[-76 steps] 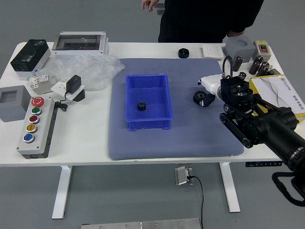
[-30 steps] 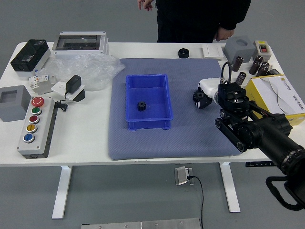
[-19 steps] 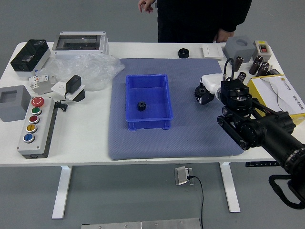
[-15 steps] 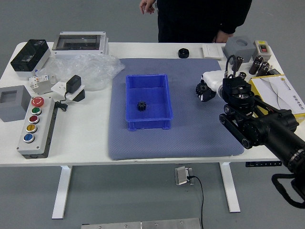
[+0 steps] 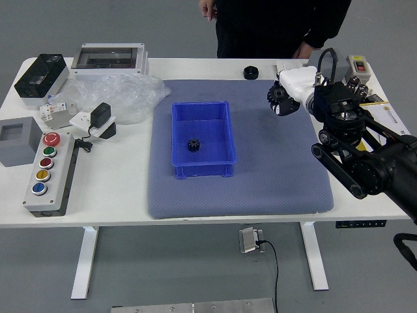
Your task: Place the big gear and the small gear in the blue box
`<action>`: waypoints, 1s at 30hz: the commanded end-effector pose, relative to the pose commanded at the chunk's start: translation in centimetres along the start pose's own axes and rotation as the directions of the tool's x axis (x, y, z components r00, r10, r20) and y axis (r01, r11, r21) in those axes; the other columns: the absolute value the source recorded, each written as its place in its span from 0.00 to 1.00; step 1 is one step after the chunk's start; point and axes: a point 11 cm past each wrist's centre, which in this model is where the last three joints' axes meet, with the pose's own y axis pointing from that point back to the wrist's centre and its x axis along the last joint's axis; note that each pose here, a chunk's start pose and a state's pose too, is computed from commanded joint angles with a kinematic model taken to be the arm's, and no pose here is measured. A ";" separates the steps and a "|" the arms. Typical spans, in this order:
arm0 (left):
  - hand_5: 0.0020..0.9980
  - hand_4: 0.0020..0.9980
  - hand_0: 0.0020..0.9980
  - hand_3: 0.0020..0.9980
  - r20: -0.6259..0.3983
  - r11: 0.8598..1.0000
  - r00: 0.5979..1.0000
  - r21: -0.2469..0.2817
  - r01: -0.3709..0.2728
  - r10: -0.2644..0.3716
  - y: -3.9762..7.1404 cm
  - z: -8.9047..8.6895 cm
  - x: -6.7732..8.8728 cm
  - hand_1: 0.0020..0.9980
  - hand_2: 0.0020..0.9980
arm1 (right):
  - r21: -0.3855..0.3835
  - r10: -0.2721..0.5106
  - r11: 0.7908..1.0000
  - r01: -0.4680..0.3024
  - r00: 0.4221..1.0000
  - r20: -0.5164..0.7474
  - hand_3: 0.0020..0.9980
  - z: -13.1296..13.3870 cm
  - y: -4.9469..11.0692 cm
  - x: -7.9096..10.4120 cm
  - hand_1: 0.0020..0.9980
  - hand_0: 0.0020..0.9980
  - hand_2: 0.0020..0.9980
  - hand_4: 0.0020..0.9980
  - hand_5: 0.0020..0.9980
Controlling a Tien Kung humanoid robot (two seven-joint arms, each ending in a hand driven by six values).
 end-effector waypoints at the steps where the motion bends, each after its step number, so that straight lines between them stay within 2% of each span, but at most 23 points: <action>1: 0.36 0.67 0.83 0.76 0.000 1.000 1.000 0.000 0.000 0.000 0.0 0.0 0.0 0.79 0.78 | 0.018 0.015 1.000 -0.015 1.000 -0.001 0.49 -0.7 0.3 0.5 0.43 0.54 0.46 0.56 0.31; 5: 0.36 0.67 0.83 0.76 0.000 1.000 1.000 0.000 -0.001 0.001 0.0 0.0 0.1 0.79 0.78 | 0.097 0.070 0.993 -0.070 0.998 0.000 0.49 -3.6 1.4 2.6 0.43 0.54 0.46 0.56 0.31; 9: 0.36 0.67 0.83 0.76 0.003 1.000 1.000 0.003 -0.001 0.001 0.0 -0.2 0.1 0.79 0.78 | 0.185 0.126 0.975 -0.127 0.992 0.018 0.49 -7.1 2.6 4.6 0.43 0.54 0.46 0.56 0.31; 13: 0.35 0.67 0.83 0.76 0.006 1.000 1.000 0.006 0.000 0.000 -0.1 -0.3 0.0 0.79 0.78 | 0.238 0.140 0.960 -0.146 0.989 0.040 0.49 -9.7 3.2 5.2 0.43 0.54 0.46 0.55 0.31; 19: 0.36 0.67 0.83 0.76 0.011 1.000 1.000 0.001 0.004 -0.004 0.0 0.0 -0.3 0.79 0.78 | 0.270 0.094 0.957 -0.106 0.994 0.056 0.49 -12.0 2.9 3.2 0.43 0.54 0.46 0.55 0.31; 24: 0.36 0.67 0.83 0.76 0.013 1.000 1.000 0.001 0.007 -0.007 -0.1 0.1 -0.5 0.79 0.78 | 0.267 0.055 0.961 -0.067 0.997 0.054 0.49 -12.4 2.4 1.3 0.43 0.54 0.46 0.55 0.32; 30: 0.36 0.67 0.83 0.76 0.013 1.000 1.000 0.000 0.008 -0.008 -0.1 0.1 -0.6 0.79 0.78 | 0.257 0.024 0.966 -0.036 0.998 0.050 0.50 -12.2 2.1 0.0 0.43 0.54 0.46 0.56 0.32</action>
